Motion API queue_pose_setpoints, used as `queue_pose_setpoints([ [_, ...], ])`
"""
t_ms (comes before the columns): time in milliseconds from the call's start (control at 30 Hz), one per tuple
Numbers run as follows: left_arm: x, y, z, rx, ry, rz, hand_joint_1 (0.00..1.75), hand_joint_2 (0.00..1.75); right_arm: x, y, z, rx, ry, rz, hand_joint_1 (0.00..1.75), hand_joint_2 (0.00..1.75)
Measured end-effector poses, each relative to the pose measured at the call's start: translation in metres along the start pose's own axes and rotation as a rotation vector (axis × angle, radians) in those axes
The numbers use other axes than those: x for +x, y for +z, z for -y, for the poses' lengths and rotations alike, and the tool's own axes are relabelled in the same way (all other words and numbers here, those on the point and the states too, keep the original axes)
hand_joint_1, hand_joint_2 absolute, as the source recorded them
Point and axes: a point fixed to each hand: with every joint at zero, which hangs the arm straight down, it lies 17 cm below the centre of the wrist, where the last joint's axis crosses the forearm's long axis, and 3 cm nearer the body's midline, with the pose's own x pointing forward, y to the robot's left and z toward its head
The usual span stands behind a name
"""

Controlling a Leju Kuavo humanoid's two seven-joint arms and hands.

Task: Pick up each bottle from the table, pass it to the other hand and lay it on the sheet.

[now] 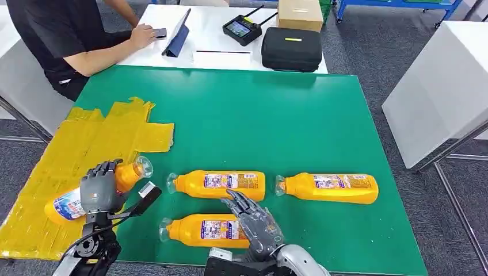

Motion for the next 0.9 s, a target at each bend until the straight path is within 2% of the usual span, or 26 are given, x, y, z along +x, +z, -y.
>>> queue_pose_setpoints([
  [33, -0.001, 0.0, 0.003, -0.009, -0.002, -0.002, 1.75, 1.75, -0.002, 0.001, -0.002, 0.007, 0.007, -0.004, 0.0, 1.75],
  [67, -0.002, 0.0, 0.006, -0.017, -0.003, -0.004, 0.26, 1.75, -0.004, 0.002, -0.004, 0.013, 0.012, -0.008, 0.0, 1.75],
  [100, -0.003, 0.0, 0.009, -0.028, -0.005, -0.007, 0.0, 1.75, -0.007, 0.002, -0.006, 0.019, 0.019, -0.016, 0.0, 1.75],
  [133, -0.005, 0.0, 0.012, -0.037, -0.006, -0.015, 0.0, 0.0, -0.01, 0.003, -0.008, 0.025, 0.027, -0.025, 0.0, 1.75],
  [433, -0.025, 0.001, 0.045, -0.148, 0.01, -0.088, 0.0, 0.0, -0.039, 0.003, -0.021, 0.073, 0.069, -0.086, 0.0, 1.75],
  [700, -0.018, -0.008, 0.047, -0.16, 0.058, -0.071, 0.0, 0.0, -0.073, -0.007, -0.036, 0.149, 0.056, -0.138, 0.0, 1.75],
  [800, -0.014, -0.012, 0.044, -0.151, 0.109, -0.062, 0.0, 0.0, -0.084, -0.009, -0.045, 0.182, 0.055, -0.157, 0.0, 1.75],
  [900, -0.007, -0.018, 0.035, -0.113, 0.275, -0.061, 0.0, 0.0, -0.093, -0.012, -0.057, 0.224, 0.05, -0.176, 0.0, 1.75],
])
